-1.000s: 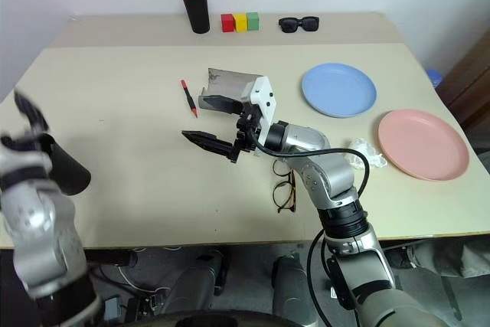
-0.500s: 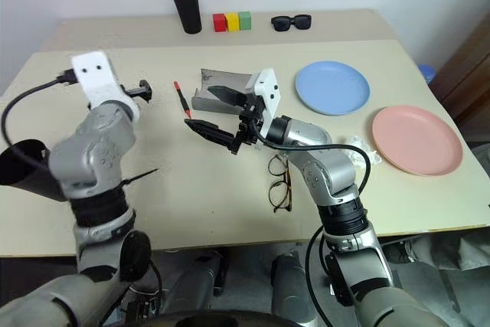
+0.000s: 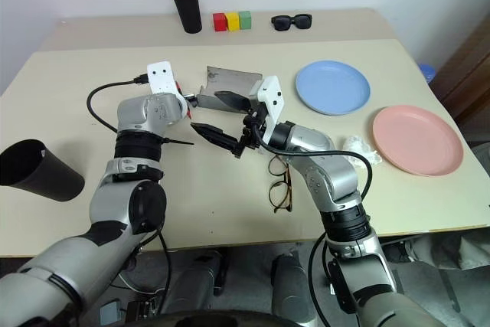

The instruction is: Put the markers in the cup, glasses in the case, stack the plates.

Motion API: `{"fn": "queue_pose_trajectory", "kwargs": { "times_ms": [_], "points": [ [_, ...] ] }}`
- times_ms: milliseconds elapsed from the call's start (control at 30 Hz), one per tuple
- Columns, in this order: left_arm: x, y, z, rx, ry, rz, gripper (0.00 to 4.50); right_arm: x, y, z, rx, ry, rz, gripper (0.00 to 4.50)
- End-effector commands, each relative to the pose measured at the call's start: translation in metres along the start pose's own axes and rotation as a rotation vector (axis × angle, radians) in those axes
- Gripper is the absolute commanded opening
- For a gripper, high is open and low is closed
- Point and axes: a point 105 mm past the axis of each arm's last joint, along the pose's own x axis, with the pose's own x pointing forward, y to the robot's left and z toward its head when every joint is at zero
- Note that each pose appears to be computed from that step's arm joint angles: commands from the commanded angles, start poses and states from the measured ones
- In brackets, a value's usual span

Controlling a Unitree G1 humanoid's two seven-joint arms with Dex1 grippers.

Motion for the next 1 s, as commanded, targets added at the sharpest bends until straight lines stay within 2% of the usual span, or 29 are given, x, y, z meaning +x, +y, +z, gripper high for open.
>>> {"fn": "queue_pose_trajectory", "kwargs": {
  "times_ms": [33,100,200,400,433,533,633,700,800,867,1000],
  "points": [
    [-0.002,-0.001,0.015,0.013,-0.043,0.028,4.47,-0.002,0.006,0.015,-0.047,-0.038,0.015,4.50],
    [0.000,0.002,0.013,0.002,-0.034,0.044,4.47,-0.003,0.006,0.014,-0.049,-0.032,0.011,4.50],
    [0.003,0.007,0.009,-0.022,-0.008,0.071,3.65,-0.005,0.005,0.013,-0.049,-0.026,0.007,4.50],
    [0.004,0.015,0.008,-0.058,0.000,0.103,0.45,-0.006,0.003,0.004,-0.043,0.033,0.000,4.50],
    [0.003,0.016,0.010,-0.063,-0.014,0.104,0.04,-0.007,0.000,0.000,-0.058,0.061,-0.014,4.50],
    [-0.001,0.015,0.022,-0.115,-0.076,0.081,0.04,-0.009,-0.008,-0.006,-0.090,0.098,-0.057,4.50],
    [-0.015,0.017,0.052,-0.211,-0.261,0.001,0.04,-0.012,-0.017,-0.013,-0.113,0.146,-0.103,4.50],
    [-0.034,0.022,0.076,-0.260,-0.429,-0.072,0.04,-0.015,-0.025,-0.018,-0.144,0.184,-0.146,4.50],
    [-0.084,0.036,0.108,-0.283,-0.762,-0.193,0.04,-0.019,-0.035,-0.023,-0.169,0.218,-0.195,4.50],
    [-0.110,0.051,0.113,-0.272,-0.903,-0.218,0.04,-0.021,-0.038,-0.025,-0.180,0.227,-0.209,4.50],
    [-0.155,0.109,0.103,-0.183,-1.109,-0.043,0.04,-0.024,-0.039,-0.022,-0.194,0.215,-0.208,4.50]
  ]
}}
